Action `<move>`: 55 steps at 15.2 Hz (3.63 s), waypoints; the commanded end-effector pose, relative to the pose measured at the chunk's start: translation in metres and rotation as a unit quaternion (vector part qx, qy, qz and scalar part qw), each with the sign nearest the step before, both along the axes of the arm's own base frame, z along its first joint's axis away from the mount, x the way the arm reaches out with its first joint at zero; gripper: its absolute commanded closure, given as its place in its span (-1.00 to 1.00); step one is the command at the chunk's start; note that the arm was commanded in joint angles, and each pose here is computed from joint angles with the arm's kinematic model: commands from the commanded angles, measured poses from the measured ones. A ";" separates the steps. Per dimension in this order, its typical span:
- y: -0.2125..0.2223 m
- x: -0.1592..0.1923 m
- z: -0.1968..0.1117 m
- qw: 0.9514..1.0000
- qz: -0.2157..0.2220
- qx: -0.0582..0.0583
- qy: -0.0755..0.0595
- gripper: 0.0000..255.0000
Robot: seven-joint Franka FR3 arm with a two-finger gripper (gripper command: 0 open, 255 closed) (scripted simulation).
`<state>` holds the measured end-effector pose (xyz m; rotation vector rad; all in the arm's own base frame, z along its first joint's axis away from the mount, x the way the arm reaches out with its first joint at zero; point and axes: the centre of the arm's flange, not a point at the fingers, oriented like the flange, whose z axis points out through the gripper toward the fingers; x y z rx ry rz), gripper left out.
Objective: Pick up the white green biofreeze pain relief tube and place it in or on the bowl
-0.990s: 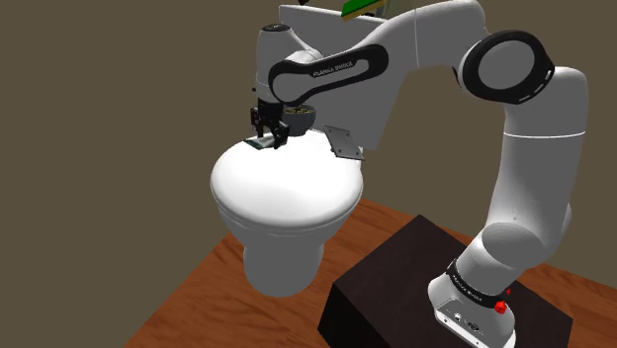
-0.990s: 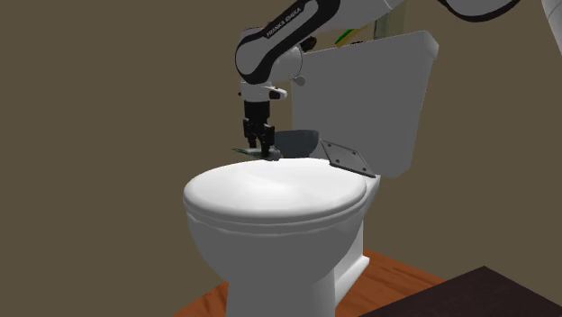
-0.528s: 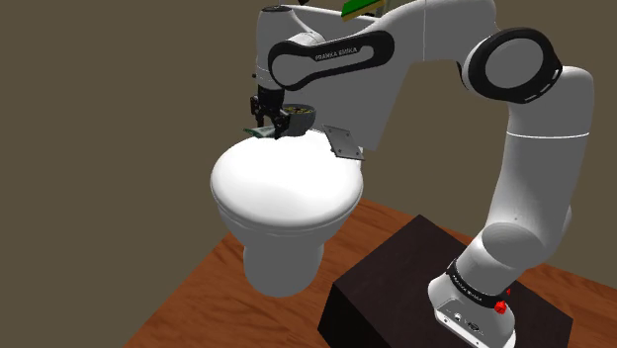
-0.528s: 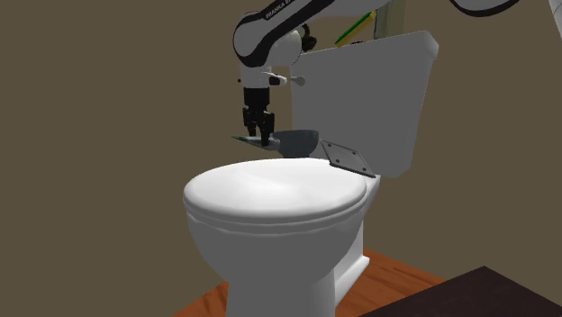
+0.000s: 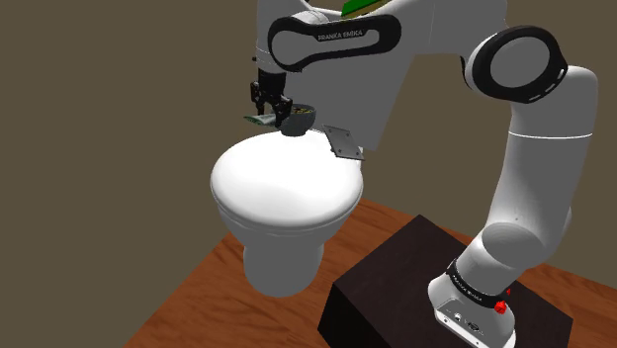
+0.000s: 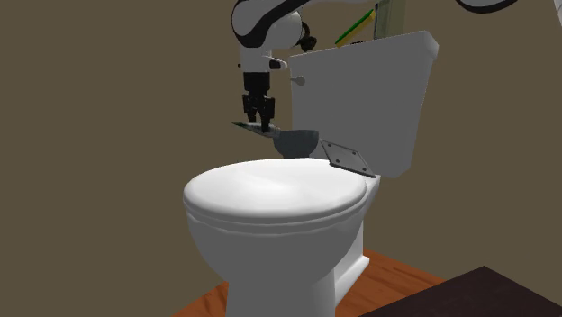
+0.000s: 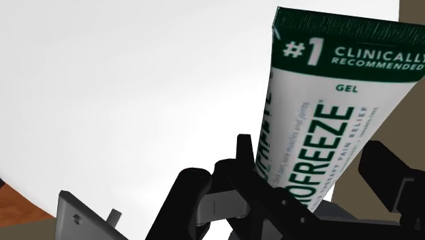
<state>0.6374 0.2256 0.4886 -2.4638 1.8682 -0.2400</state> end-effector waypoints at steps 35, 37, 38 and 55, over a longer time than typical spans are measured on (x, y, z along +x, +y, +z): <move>-0.174 0.085 0.040 1.000 0.000 0.000 0.000 1.00; -0.174 0.085 0.030 1.000 0.000 0.000 0.000 1.00; -0.174 0.085 0.024 1.000 0.000 0.000 0.000 1.00; -0.174 0.085 0.003 1.000 0.000 0.000 0.000 -1.00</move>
